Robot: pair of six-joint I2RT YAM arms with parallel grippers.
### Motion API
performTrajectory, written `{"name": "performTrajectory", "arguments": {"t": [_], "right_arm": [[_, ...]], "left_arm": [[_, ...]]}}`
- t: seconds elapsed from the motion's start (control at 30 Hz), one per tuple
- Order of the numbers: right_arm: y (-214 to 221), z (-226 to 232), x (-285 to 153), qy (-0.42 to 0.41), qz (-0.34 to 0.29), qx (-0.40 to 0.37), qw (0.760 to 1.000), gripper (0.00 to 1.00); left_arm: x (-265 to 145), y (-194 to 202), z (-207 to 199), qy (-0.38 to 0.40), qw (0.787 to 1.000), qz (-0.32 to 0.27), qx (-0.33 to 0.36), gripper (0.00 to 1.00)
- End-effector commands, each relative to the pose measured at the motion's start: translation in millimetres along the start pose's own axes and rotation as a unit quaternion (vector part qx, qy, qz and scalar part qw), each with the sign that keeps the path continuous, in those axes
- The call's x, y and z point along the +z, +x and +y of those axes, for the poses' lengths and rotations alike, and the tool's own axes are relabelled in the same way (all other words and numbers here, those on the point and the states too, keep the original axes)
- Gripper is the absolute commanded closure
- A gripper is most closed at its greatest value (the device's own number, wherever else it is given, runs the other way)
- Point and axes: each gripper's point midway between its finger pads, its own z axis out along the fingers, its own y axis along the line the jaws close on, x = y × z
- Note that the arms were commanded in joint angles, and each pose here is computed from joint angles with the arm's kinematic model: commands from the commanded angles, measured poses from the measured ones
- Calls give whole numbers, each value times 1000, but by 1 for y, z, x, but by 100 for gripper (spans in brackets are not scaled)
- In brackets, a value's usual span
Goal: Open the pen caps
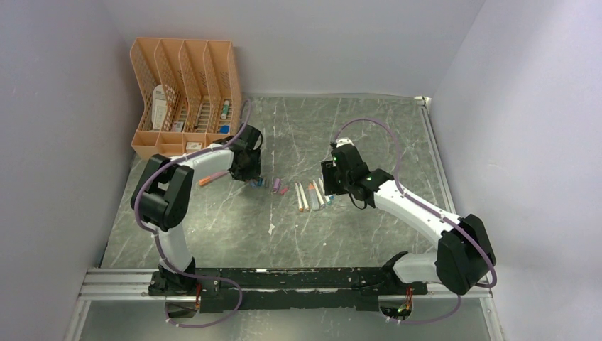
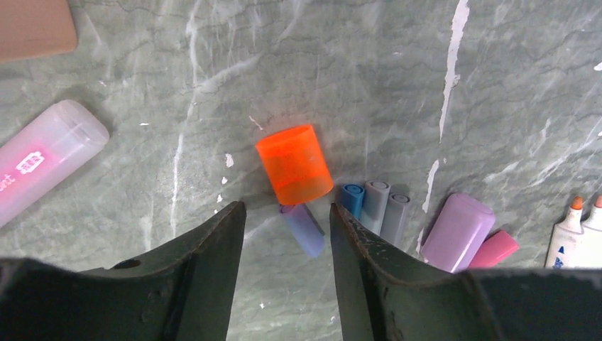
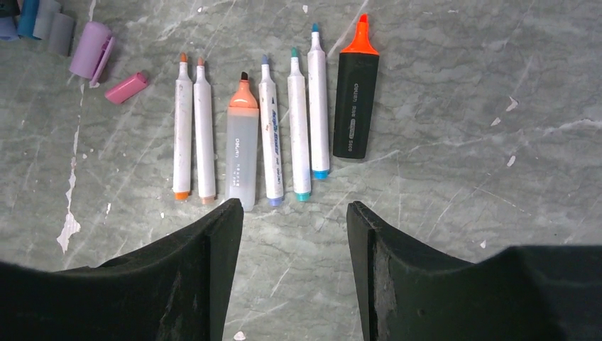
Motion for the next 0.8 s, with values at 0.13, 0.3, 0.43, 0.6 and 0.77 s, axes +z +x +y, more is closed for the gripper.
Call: {"name": "performTrajectory", "arguments": {"t": [0.13,0.3,0.43,0.6,0.77], "right_arm": [[-3,2,-5,-12,-15,-2,1000,44],[-4,4,-6,-17,-19,-4,1000,44],[-4,4,-7,-19,-20,-6,1000,44],[-2,4,-8,-23,-20,-9,999,44],[-3,6,-8,-29,-21,-9,999,44]], "left_arm": [[-59,-41,1,-9,997,-68,-17,11],[-77,-54,20,-46,992,-101,-58,1],[-76,-52,45,-64,983,-101,-137,1],[-75,-33,74,-88,956,-93,-262,1],[-66,-12,81,-116,918,-56,-375,1]]}}
